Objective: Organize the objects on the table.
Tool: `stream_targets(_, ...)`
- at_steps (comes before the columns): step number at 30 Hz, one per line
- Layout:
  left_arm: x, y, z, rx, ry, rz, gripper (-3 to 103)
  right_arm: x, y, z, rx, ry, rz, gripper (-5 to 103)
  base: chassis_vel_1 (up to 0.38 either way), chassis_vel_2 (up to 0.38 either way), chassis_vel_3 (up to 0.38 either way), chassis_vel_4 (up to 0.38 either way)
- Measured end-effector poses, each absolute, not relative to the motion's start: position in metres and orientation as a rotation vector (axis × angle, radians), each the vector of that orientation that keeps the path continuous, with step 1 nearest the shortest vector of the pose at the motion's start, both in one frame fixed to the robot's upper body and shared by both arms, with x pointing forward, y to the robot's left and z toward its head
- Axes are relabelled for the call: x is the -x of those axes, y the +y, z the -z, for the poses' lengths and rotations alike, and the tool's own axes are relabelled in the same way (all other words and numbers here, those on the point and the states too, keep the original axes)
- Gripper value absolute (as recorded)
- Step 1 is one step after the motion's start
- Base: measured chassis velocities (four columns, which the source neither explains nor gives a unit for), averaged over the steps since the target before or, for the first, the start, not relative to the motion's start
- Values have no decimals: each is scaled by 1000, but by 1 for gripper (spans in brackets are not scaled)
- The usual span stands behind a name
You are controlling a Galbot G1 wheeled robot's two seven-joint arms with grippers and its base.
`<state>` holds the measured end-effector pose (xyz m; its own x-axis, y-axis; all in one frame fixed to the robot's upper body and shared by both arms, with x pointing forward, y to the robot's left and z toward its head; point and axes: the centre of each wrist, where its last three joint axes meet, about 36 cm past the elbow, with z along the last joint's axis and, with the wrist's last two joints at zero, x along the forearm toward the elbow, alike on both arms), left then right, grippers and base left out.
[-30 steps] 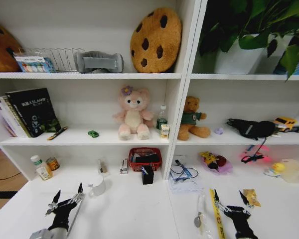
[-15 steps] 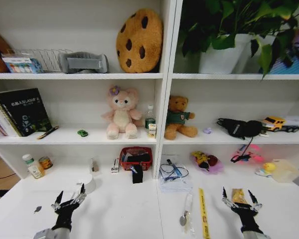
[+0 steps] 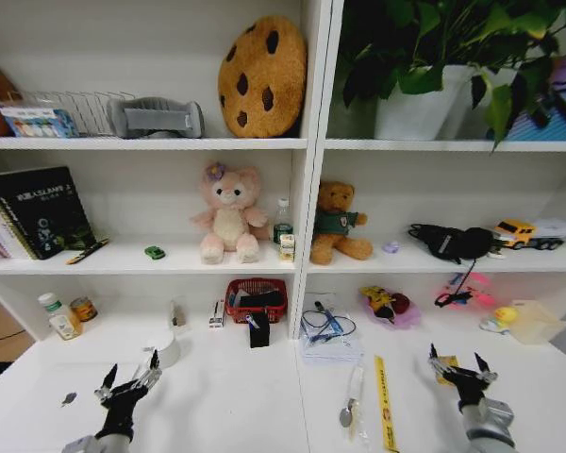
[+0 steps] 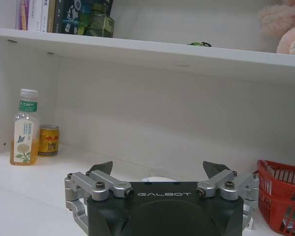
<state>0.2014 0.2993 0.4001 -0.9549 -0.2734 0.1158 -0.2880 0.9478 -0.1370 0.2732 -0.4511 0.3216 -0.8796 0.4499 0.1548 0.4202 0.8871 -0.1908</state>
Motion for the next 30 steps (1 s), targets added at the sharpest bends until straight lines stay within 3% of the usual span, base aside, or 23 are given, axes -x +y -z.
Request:
stream_targets(5, -201, 299, -403, -432, -3011, -233, 100, -280, -453, -308, 661, -2819, -203, 102, 0, 0, 0, 0)
stream_targets(8, -201, 298, -405, -436, -3015, -232, 100, -283, -452, -299, 656, -2791, -200, 93, 0, 0, 0, 0)
stream_targets(12, -200, 299, -406, -440, -3013, -230, 100, -284, -451, -290, 676, -2769, -198, 71, 0, 0, 0, 0)
stream_targets(17, -200, 298, -405, -443, -3010, -230, 100, -282, -451, -289, 681, -2772, -208, 61, 0, 0, 0, 0)
stream_targets(24, -200, 295, -405, -440, -3012, -237, 100, -274, -452, -289, 689, -2796, -245, 28, 0, 0, 0, 0)
stream_targets(25, -200, 295, -405, -440, -3012, -237, 100, -274, -452, -289, 689, -2796, -245, 28, 0, 0, 0, 0)
stream_targets(30, -199, 295, -405, -438, -3013, -236, 100, -273, -448, -299, 714, -2827, -251, 9, 0, 0, 0, 0)
